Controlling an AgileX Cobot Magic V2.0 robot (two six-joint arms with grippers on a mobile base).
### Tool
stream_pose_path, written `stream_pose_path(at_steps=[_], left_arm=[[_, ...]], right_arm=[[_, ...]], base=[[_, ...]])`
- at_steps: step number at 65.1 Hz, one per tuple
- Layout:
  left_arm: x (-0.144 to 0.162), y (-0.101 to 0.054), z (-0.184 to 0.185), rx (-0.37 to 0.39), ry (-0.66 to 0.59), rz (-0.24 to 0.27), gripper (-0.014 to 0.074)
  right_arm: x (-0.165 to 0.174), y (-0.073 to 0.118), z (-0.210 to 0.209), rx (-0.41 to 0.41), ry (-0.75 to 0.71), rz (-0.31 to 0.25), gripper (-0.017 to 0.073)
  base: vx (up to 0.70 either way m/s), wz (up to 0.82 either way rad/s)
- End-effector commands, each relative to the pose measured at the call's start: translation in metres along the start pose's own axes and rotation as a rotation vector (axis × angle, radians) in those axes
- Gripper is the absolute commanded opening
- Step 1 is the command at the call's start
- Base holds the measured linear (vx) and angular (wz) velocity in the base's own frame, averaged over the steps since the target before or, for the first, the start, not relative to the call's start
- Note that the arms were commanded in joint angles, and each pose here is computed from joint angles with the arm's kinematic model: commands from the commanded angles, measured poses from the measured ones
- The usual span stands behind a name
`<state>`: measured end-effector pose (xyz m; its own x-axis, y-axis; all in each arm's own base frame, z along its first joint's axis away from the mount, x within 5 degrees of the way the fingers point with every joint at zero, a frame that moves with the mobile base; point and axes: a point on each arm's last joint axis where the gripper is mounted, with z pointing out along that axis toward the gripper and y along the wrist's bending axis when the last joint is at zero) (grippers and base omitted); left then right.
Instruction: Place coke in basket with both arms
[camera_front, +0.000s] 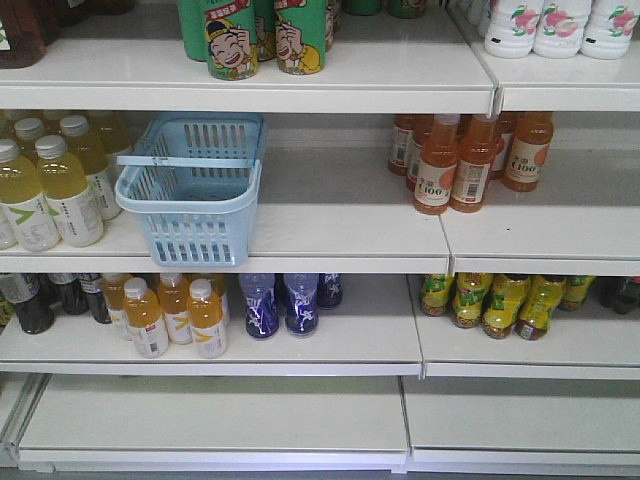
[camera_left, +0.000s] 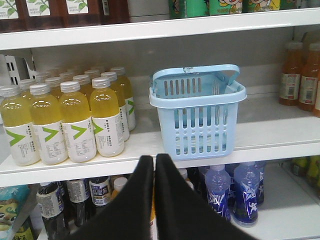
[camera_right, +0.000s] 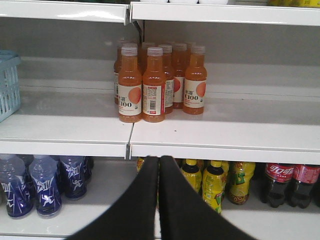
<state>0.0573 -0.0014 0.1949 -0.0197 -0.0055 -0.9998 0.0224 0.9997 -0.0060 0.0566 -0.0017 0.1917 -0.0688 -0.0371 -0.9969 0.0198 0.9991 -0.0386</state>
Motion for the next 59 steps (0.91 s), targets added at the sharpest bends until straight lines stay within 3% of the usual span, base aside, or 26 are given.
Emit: stream_pose_path(at_steps=[1,59], left_arm=[[-0.0076,0.0,-0.0018,0.001,-0.089,-0.004,-0.0006],[-0.0076,0.0,-0.0018,0.001,-0.089,-0.004,-0.0006]], right_arm=[[-0.0041,0.0004,-0.001,-0.004,-0.082,-0.011,-0.0009],[-0.0041,0.0004,-0.001,-0.004,-0.082,-0.011,-0.0009]], base=[[0.11,0.02],[0.04,0.0]])
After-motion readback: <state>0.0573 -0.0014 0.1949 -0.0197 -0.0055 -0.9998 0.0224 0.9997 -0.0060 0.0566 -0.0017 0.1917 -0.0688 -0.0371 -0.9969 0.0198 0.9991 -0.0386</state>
